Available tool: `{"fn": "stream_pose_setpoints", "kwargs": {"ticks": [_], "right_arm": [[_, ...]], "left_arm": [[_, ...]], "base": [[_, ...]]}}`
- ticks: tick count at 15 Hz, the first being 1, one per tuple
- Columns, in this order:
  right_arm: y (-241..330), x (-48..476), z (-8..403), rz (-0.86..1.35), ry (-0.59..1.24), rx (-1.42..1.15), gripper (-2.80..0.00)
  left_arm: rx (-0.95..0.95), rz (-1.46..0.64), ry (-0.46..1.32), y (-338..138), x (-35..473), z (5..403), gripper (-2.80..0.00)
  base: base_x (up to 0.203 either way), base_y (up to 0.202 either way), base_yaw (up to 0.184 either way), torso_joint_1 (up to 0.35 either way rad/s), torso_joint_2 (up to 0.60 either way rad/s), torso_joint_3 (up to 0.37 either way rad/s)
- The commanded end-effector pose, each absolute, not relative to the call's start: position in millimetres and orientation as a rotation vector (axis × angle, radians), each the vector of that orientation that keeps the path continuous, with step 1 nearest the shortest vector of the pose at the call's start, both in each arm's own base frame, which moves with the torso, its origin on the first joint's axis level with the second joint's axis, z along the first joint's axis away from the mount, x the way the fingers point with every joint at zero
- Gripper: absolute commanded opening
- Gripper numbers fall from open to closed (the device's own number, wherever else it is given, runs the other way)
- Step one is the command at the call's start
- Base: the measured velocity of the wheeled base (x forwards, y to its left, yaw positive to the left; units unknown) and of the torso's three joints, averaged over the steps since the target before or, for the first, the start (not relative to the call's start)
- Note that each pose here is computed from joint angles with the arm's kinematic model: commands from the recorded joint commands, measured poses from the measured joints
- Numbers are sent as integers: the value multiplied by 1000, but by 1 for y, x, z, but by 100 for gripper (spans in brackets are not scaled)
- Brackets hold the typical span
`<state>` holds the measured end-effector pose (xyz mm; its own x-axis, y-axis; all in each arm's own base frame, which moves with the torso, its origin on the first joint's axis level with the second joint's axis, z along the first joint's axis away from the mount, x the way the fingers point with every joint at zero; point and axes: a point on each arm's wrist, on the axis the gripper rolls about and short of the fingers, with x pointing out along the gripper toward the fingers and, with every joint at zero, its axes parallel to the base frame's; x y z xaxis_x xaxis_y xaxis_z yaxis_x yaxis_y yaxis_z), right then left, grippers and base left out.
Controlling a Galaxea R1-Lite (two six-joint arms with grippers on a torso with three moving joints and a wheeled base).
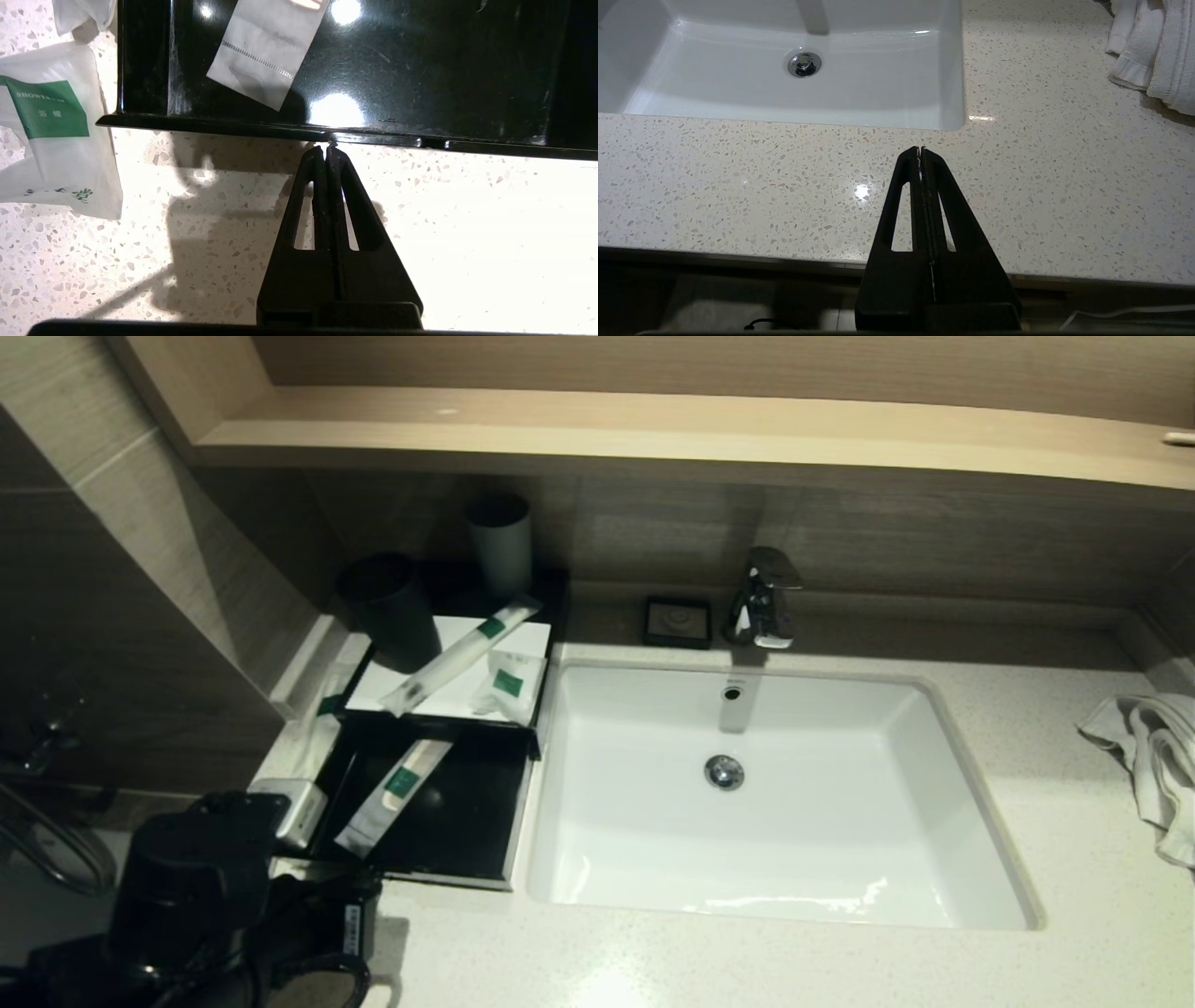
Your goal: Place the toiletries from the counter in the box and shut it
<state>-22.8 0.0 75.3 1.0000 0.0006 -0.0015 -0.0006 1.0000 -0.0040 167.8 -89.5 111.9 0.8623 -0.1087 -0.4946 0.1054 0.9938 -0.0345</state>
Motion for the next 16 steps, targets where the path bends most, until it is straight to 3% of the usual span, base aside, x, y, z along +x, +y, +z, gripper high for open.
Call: {"fn": "stream_pose_setpoints", "kwargs": {"ticks": [1,16], "right_arm": [[0,-23,75,1,2,-5,-280],[0,-23,75,2,2,-5,-280]], "left_arm": [[-16,-113,502,-88,165,114,-280],[-98,-142,317,-94,176,167,-280]], "base": [[0,0,0,0,0,0],[0,0,0,0,0,0]]}}
